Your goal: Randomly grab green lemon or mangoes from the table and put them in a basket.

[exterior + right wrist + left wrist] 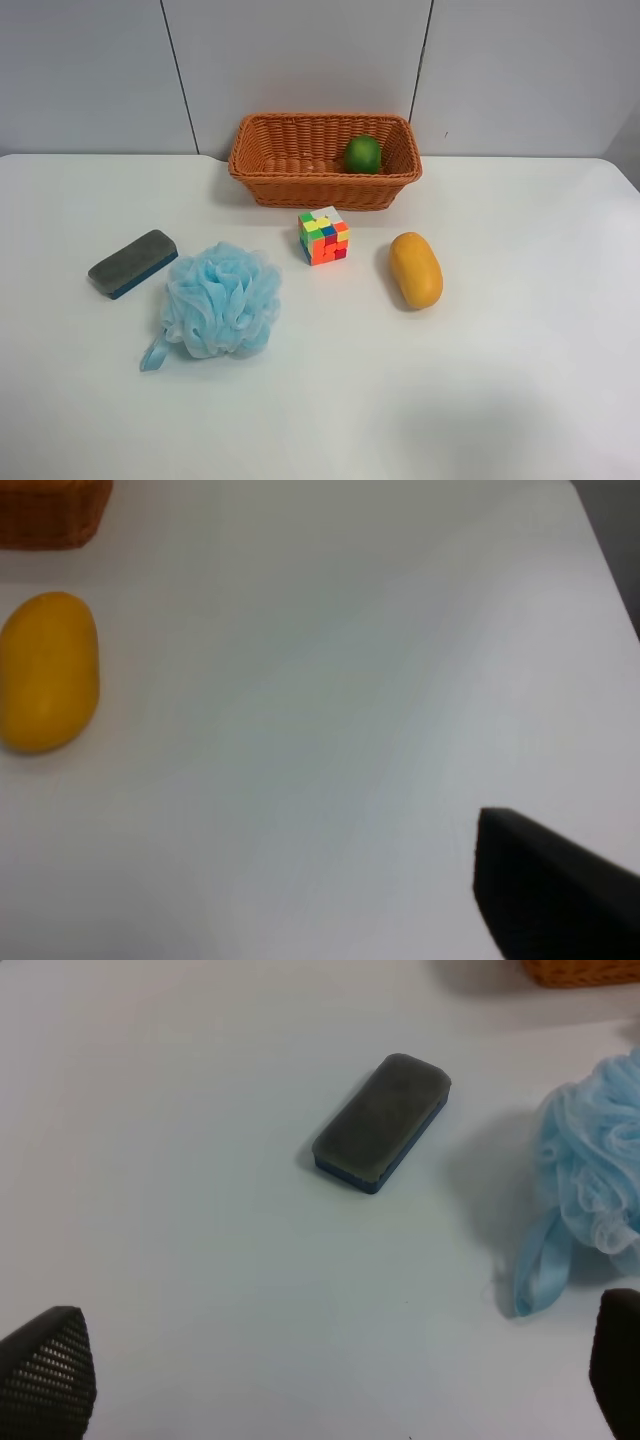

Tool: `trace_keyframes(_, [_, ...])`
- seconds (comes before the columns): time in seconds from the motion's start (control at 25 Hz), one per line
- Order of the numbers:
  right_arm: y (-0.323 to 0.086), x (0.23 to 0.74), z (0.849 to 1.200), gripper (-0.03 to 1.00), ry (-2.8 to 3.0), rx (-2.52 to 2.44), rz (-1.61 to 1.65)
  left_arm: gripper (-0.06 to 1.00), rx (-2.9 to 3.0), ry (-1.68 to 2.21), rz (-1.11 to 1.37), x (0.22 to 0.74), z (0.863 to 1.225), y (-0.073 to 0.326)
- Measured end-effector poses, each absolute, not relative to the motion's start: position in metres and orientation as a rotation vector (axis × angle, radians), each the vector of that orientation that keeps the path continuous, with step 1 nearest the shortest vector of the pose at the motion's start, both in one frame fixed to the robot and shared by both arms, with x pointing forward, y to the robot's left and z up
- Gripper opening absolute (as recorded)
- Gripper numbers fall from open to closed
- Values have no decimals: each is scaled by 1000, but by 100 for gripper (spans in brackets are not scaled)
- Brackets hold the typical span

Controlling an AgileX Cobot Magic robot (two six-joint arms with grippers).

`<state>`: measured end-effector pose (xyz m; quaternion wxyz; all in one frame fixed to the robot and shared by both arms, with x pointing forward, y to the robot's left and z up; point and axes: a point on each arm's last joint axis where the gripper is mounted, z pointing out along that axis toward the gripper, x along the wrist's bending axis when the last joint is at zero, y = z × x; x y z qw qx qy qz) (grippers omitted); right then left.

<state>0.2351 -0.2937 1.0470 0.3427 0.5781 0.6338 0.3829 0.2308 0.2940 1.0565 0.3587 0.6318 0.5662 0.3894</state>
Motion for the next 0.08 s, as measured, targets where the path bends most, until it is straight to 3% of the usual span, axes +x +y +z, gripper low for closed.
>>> trace_keyframes(0.08, [-294, 235, 1047, 99, 1647, 1503, 995, 99, 1630, 1461, 1004, 231, 1056, 294])
